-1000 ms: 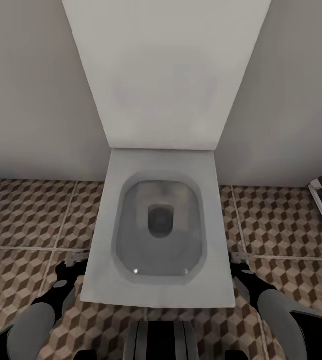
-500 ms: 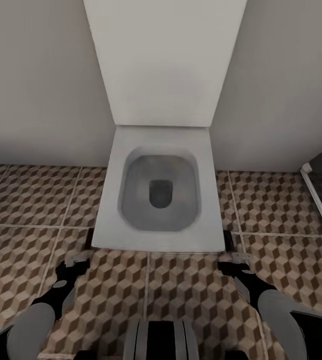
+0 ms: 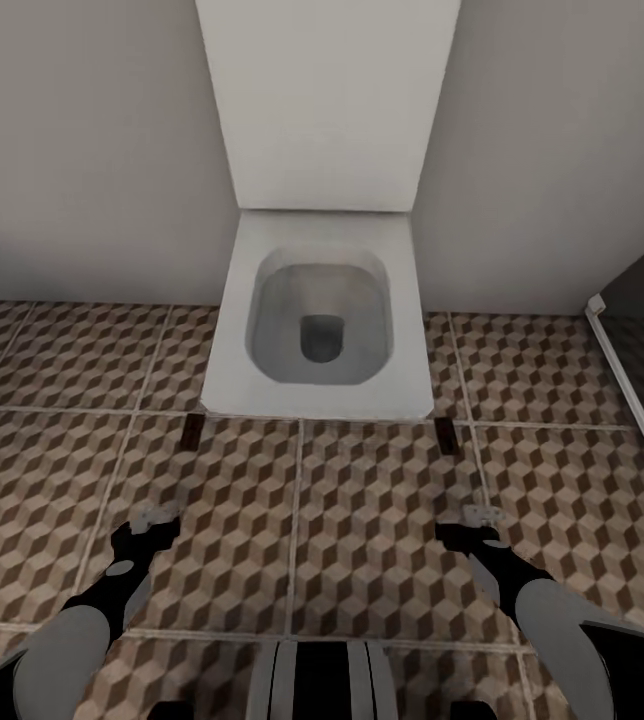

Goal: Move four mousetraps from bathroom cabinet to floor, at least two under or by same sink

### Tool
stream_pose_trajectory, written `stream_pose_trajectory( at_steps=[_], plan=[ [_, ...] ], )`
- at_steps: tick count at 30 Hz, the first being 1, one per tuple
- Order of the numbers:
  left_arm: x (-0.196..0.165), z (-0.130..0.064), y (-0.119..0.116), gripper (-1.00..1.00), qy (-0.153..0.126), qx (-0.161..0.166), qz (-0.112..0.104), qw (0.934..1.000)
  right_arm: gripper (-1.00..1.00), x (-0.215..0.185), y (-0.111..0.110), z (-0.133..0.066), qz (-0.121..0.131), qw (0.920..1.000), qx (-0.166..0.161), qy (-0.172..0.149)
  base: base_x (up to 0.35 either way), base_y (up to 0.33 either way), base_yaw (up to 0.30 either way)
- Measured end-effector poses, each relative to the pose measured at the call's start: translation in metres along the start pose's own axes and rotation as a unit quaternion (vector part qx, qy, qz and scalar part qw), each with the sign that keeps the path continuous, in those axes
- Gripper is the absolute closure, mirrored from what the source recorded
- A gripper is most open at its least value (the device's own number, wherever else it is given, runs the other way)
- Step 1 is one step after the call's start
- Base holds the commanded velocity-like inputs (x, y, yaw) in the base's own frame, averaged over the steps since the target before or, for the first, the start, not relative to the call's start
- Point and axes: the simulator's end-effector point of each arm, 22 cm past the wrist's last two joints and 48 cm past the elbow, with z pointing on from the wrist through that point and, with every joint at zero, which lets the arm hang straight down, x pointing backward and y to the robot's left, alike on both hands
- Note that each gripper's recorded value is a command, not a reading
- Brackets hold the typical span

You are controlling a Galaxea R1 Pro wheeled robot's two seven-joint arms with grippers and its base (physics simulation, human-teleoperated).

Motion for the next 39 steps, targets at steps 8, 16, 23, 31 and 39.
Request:
stream_pose_trajectory(
  at_steps=[8, 16, 23, 31, 39],
  plan=[
    [-0.0001, 0.0000, -0.0007, -1.00, 0.000, 0.001, 0.000, 1.0000, -1.00, -0.0003, 0.0003, -0.0001, -0.001, 1.0000, 0.000, -0.001, -0.318, 0.000, 0.000],
    [-0.0005, -0.0002, -0.0010, -1.00, -0.001, 0.002, 0.001, 1.0000, -1.00, -0.0006, 0.0004, -0.0003, -0.001, 1.0000, 0.000, -0.001, -0.143, 0.000, 0.000],
    [-0.0007, -0.0002, -0.0013, -1.00, -0.001, 0.003, 0.001, 1.0000, -1.00, -0.0006, 0.0008, -0.0003, -0.001, 1.0000, -0.001, -0.001, -0.032, 0.000, 0.000],
    [-0.0007, -0.0005, -0.0019, -1.00, -0.001, 0.001, 0.001, 1.0000, -1.00, -0.0006, 0.0010, -0.0004, -0.001, 1.0000, 0.000, -0.001, -0.008, 0.000, 0.000],
    [-0.0007, -0.0006, -0.0022, -1.00, -0.001, 0.000, 0.001, 1.0000, -1.00, -0.0006, 0.0007, -0.0004, -0.001, 1.0000, 0.001, -0.001, -0.001, 0.000, 0.000]
  ],
)
